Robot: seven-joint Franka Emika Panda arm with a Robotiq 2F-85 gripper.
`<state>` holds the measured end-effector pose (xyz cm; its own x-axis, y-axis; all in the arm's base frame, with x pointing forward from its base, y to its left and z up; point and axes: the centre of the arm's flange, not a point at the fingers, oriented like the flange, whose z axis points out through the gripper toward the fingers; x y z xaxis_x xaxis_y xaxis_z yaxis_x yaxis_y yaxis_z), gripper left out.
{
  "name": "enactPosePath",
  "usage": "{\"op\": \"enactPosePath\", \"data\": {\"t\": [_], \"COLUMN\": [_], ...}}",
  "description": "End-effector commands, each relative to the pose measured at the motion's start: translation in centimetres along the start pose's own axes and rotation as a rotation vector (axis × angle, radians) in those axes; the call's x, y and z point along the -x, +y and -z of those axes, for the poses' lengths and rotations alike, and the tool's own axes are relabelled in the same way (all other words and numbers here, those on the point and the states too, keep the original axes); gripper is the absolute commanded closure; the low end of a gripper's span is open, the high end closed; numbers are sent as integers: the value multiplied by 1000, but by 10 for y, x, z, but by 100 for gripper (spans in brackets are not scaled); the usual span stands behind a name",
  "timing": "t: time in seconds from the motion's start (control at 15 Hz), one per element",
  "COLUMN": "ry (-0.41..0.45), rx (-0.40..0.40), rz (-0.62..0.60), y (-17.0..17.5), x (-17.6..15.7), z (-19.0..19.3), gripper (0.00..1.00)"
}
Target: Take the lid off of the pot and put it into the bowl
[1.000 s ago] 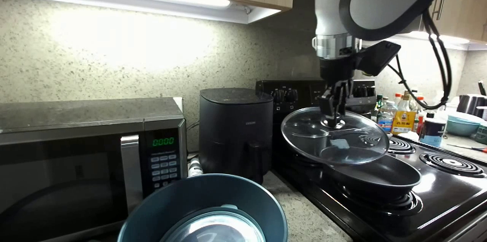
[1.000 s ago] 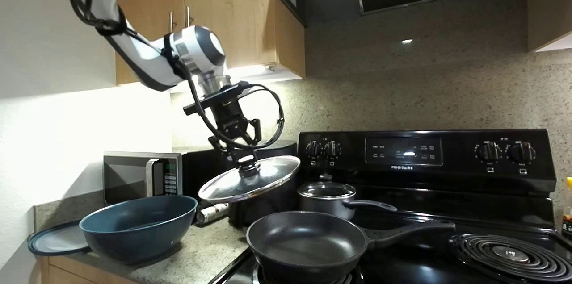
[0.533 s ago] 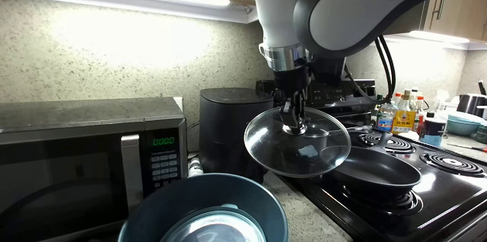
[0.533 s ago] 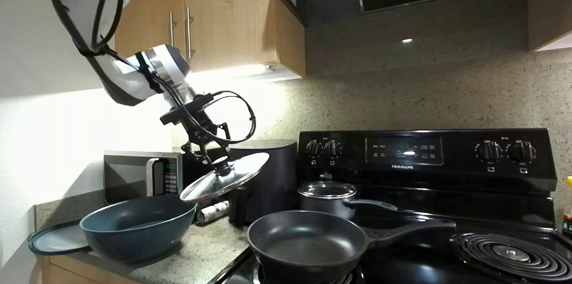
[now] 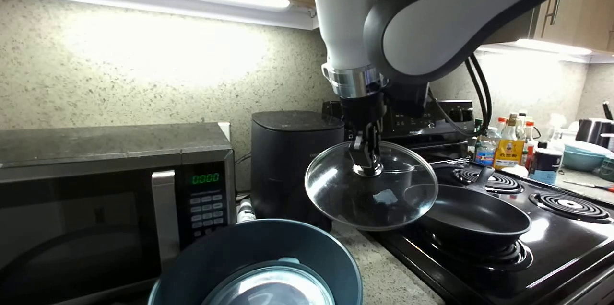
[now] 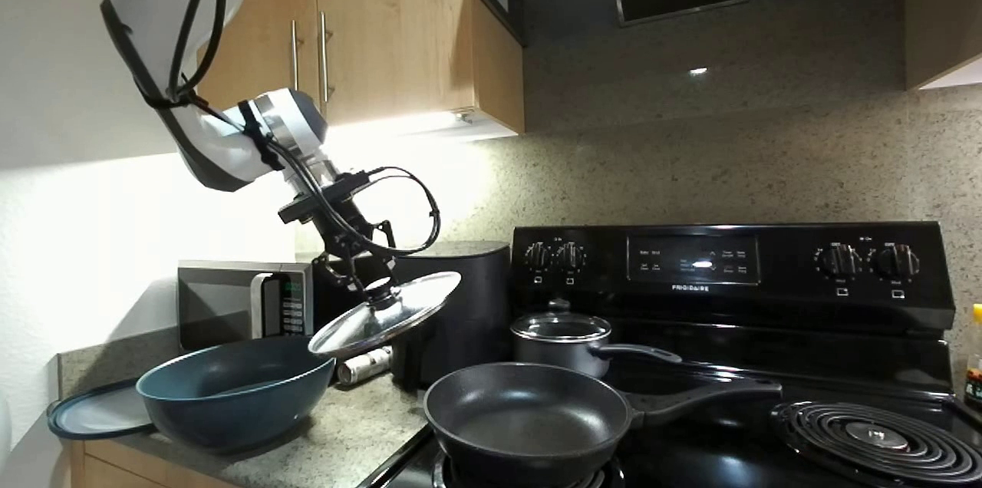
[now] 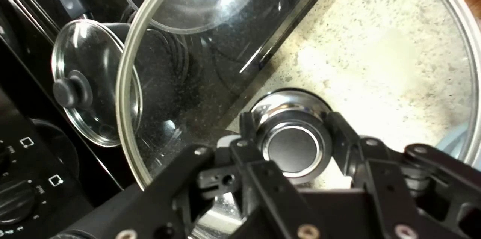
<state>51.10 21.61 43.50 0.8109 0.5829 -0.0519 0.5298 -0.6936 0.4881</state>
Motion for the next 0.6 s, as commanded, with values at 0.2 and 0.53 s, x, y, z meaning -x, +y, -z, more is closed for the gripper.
{"op": "enactPosePath", "data": {"t": [0.2,0.53], "ry": [76,100], "rx": [78,49], "rz": [273,478], "y": [-58,-107], "x": [-73,-109], "z": [53,74], "gripper": [75,75]}}
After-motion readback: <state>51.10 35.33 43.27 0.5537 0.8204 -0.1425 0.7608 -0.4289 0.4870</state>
